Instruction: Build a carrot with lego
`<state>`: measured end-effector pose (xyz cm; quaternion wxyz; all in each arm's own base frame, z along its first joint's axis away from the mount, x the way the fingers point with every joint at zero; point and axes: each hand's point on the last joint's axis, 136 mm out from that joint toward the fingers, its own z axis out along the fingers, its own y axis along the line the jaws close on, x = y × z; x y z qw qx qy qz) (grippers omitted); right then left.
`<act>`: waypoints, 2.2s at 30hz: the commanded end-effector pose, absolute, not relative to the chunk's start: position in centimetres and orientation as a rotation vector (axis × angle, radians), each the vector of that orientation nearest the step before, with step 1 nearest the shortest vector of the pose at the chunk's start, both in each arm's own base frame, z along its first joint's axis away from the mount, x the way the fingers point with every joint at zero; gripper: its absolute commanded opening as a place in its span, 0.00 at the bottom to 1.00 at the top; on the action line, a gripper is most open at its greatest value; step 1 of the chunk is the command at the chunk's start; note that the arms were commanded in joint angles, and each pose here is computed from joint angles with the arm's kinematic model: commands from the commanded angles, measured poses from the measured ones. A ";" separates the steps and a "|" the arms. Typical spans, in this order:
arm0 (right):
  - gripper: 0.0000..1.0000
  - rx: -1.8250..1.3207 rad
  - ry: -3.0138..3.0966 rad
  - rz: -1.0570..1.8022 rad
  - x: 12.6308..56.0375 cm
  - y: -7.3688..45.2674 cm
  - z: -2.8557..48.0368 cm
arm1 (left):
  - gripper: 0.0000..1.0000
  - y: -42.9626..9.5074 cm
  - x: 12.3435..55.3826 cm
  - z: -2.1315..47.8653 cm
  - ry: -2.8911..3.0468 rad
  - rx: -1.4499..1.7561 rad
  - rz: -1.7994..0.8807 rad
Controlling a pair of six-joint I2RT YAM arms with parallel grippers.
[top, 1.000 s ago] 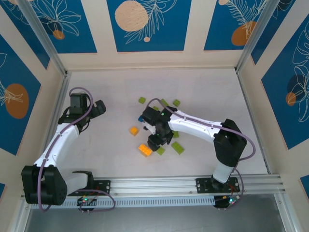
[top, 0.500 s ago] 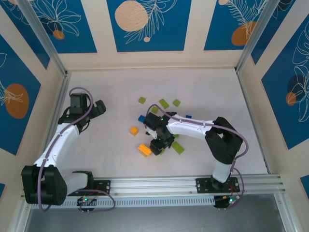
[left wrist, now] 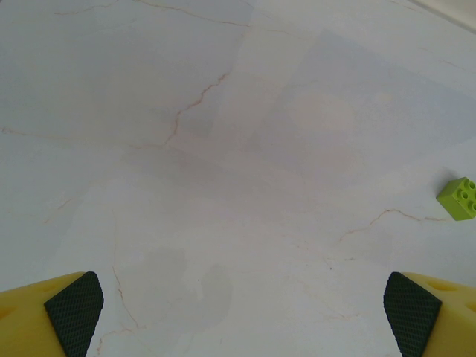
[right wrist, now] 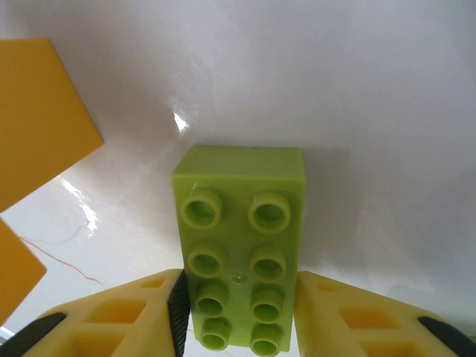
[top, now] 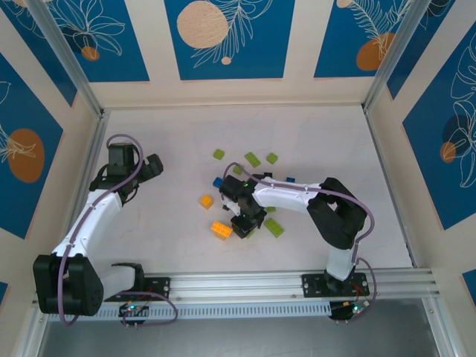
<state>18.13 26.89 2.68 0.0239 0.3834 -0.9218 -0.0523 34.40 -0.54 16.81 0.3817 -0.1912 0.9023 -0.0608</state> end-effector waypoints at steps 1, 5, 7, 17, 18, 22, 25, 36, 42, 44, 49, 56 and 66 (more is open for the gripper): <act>0.40 1.183 -2.837 -0.186 17.6 26.6 3.1 | 1.00 -0.2 34.1 16.4 2.319 -0.499 -0.145; 0.39 1.169 -2.868 -0.157 18.0 25.4 4.4 | 0.99 -0.2 34.1 16.4 2.319 -0.500 -0.146; 0.39 1.170 -2.888 -0.151 18.2 25.1 5.4 | 0.99 -0.2 34.0 16.4 2.321 -0.501 -0.146; 0.39 1.347 -2.853 -0.243 18.0 27.5 11.2 | 0.99 -0.2 34.0 16.5 2.318 -0.499 -0.145; 0.39 1.375 -2.843 -0.267 18.0 28.0 11.6 | 0.99 -0.2 34.0 16.5 2.319 -0.499 -0.144; 0.39 1.495 -2.782 -0.335 17.6 29.8 12.4 | 0.99 -0.2 34.0 16.5 2.319 -0.500 -0.144; 0.39 1.544 -2.747 -0.370 17.5 30.9 12.6 | 0.99 -0.1 34.0 16.5 2.317 -0.501 -0.141; 0.39 1.595 -2.660 -0.432 16.7 32.9 11.6 | 0.99 -0.2 34.0 16.5 2.318 -0.500 -0.141; 0.40 1.614 -2.626 -0.428 16.4 33.6 11.0 | 0.99 -0.2 34.0 16.5 2.317 -0.500 -0.141; 0.39 1.618 -2.617 -0.430 16.3 33.9 10.8 | 0.99 -0.1 33.9 16.5 2.316 -0.501 -0.141; 0.39 1.613 -2.600 -0.405 16.1 33.8 10.2 | 0.99 -0.1 33.9 16.5 2.317 -0.502 -0.140; 0.39 1.601 -2.581 -0.392 15.9 33.7 9.3 | 0.99 -0.1 33.9 16.5 2.316 -0.500 -0.140; 0.39 1.602 -2.559 -0.374 15.7 33.7 8.6 | 0.99 -0.1 33.9 16.5 2.315 -0.502 -0.137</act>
